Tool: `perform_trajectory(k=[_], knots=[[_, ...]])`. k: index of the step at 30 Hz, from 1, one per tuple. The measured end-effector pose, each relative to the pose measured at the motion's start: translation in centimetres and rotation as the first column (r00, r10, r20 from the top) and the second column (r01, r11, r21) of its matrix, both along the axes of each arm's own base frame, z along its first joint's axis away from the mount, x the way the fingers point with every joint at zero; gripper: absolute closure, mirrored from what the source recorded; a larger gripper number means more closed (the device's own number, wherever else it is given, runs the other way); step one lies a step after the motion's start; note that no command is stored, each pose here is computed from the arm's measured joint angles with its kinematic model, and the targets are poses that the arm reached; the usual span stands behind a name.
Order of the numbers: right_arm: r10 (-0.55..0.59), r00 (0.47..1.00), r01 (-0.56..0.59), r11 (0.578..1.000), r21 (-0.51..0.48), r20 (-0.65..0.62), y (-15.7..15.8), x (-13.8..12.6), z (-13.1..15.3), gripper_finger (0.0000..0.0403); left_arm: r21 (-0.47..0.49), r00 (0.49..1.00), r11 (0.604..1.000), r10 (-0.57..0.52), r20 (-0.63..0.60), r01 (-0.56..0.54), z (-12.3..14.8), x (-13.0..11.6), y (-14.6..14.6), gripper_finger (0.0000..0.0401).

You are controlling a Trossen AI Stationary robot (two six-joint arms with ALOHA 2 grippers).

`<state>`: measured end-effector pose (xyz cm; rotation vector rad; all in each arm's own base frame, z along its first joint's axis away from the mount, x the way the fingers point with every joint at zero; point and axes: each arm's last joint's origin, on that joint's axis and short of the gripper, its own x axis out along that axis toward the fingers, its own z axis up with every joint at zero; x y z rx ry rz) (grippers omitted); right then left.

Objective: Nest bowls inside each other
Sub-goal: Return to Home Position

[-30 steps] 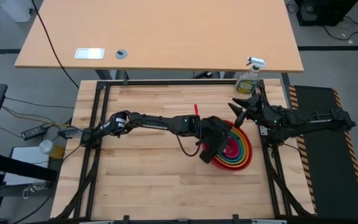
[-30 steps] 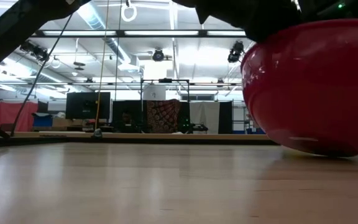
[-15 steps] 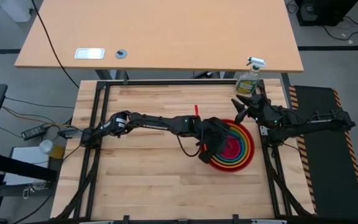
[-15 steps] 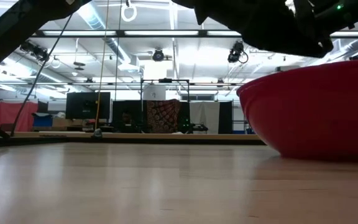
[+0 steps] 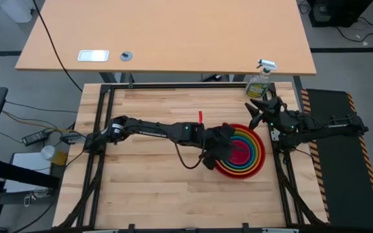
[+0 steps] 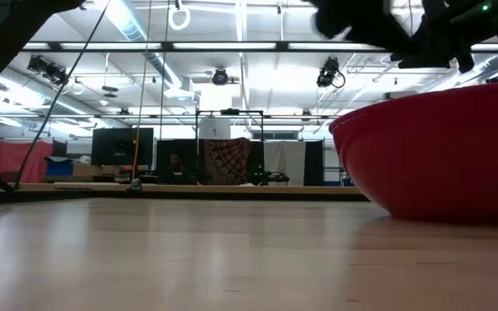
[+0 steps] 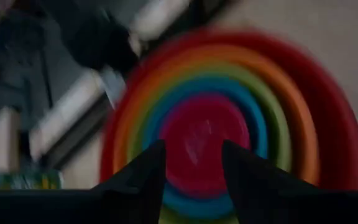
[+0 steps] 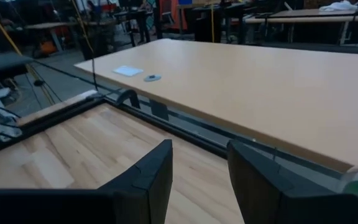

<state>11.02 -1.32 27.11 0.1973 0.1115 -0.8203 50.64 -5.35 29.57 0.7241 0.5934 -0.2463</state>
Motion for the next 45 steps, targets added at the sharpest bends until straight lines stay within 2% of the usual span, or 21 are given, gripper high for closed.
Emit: perform_trajectory(k=[8, 14, 17, 20, 26, 29, 32, 37, 45], knots=[[0.098, 0.995, -0.097, 0.995, 0.018, -0.012, 0.5, -0.1, -0.1, 0.0243, 0.025, 0.980, 0.998, 0.060, -0.188, -0.056, -1.0, -1.5, 0.0, 0.0267], [0.303, 0.952, -0.299, 0.951, 0.074, -0.038, 1.2, 0.4, -0.5, 0.0243, 0.085, 0.970, 0.991, 0.124, -0.210, -0.108, -0.7, -2.2, -0.3, 0.0284], [0.372, 0.927, -0.366, 0.925, 0.101, -0.045, 1.5, 0.7, -0.6, 0.0243, 0.132, 0.963, 0.981, 0.168, -0.212, -0.142, 0.7, -3.4, -0.6, 0.0285], [0.413, 0.909, -0.405, 0.906, 0.118, -0.051, 1.8, 1.0, -0.8, 0.0243, 0.129, 0.964, 0.978, 0.186, -0.189, -0.163, 3.3, -5.2, -1.1, 0.0285], [0.433, 0.901, -0.430, 0.897, 0.101, -0.012, 2.1, 1.7, -0.4, 0.0243, 0.040, 0.966, 0.975, 0.224, -0.126, -0.220, 9.0, -9.8, -1.7, 0.0285], [0.435, 0.900, -0.434, 0.896, 0.092, 0.010, 2.2, 2.1, -0.2, 0.0243, -0.006, 0.955, 0.963, 0.267, -0.128, -0.270, 10.5, -12.1, -1.2, 0.0286], [0.435, 0.900, -0.434, 0.896, 0.094, 0.002, 2.2, 2.4, -0.3, 0.0243, -0.028, 0.943, 0.951, 0.303, -0.139, -0.309, 10.0, -14.2, -0.9, 0.0286], [0.438, 0.899, -0.433, 0.896, 0.095, -0.027, 2.3, 2.8, -0.6, 0.0243, 0.001, 0.917, 0.921, 0.386, -0.102, -0.388, 6.3, -18.3, -1.0, 0.0286], [0.429, 0.903, -0.427, 0.901, 0.074, -0.019, 2.3, 3.3, -0.5, 0.0243, -0.202, 0.890, 0.878, 0.452, 0.056, -0.433, 2.7, -26.2, 0.3, 0.0286]])
